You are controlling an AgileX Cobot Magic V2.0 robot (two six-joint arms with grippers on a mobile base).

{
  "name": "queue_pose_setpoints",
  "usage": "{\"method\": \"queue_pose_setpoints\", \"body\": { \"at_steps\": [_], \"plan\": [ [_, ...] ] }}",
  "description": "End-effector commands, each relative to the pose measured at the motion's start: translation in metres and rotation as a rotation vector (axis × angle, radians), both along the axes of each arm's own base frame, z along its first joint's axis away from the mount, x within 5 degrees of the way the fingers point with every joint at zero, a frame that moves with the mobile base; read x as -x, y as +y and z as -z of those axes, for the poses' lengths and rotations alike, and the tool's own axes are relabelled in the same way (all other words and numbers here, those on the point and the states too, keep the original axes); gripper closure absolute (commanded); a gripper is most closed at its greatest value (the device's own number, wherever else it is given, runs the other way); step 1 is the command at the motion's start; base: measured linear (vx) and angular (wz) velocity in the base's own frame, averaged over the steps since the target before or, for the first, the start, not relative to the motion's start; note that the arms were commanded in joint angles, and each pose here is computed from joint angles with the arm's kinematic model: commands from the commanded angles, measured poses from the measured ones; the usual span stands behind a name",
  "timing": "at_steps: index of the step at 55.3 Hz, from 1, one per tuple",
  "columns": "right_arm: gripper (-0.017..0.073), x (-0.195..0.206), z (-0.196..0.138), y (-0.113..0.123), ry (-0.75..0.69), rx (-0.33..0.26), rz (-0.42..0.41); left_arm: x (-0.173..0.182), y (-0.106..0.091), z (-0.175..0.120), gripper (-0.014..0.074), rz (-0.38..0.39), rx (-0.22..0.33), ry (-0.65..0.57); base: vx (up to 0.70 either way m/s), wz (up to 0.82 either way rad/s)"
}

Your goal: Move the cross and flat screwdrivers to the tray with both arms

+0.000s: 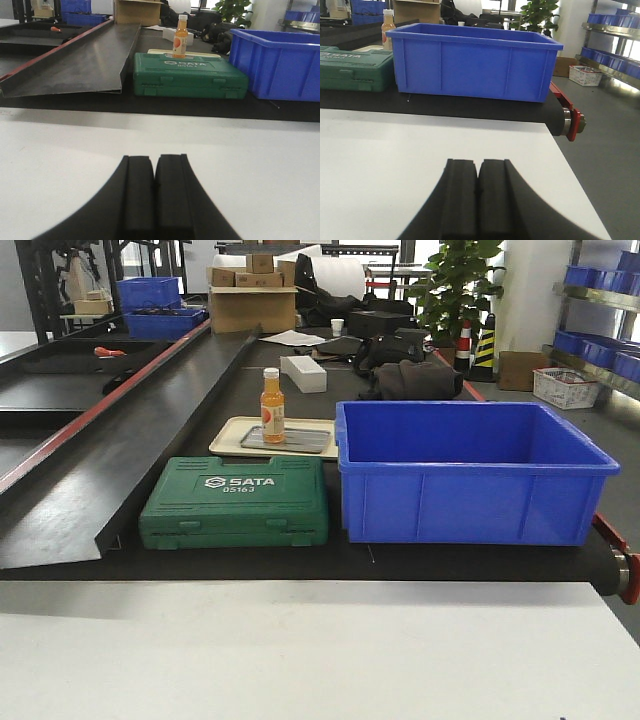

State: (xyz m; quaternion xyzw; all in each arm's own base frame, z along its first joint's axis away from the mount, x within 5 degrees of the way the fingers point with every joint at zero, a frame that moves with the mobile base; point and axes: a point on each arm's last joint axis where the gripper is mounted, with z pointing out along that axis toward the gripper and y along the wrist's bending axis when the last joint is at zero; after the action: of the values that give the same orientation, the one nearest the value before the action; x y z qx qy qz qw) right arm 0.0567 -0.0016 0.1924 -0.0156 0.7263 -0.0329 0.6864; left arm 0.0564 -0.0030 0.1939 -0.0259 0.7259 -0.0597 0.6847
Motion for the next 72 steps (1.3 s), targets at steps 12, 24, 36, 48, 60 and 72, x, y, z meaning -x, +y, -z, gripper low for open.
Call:
{"method": "queue_pose_setpoints", "body": {
  "at_steps": [12,24,36,48,60,72],
  "plan": [
    [0.0567,0.006,-0.042,0.001,-0.364,-0.020,-0.013,0.011,0.001,-0.057,0.0597,-0.006,0.033,-0.444,0.00,0.00],
    [0.0565,0.011,-0.097,0.001,-0.370,-0.059,-0.013,0.033,0.002,-0.117,0.0589,-0.005,0.042,-0.608,0.00,0.00],
    [0.0556,-0.011,-0.120,0.000,-0.281,-0.049,-0.008,0.018,0.002,-0.136,0.0556,-0.003,0.037,-0.510,0.00,0.00],
    [0.0473,-0.044,-0.101,-0.001,-0.065,-0.055,-0.001,-0.022,-0.001,-0.119,0.0438,-0.003,0.023,-0.255,0.00,0.00],
    [0.0277,-0.067,-0.085,-0.001,0.080,-0.059,0.003,-0.054,-0.002,-0.101,0.0283,-0.003,0.012,-0.059,0.00,0.00],
    [0.0209,-0.083,-0.067,-0.002,0.226,-0.140,0.022,-0.073,-0.003,-0.085,0.0257,-0.002,-0.002,0.087,0.00,0.00]
  ]
}}
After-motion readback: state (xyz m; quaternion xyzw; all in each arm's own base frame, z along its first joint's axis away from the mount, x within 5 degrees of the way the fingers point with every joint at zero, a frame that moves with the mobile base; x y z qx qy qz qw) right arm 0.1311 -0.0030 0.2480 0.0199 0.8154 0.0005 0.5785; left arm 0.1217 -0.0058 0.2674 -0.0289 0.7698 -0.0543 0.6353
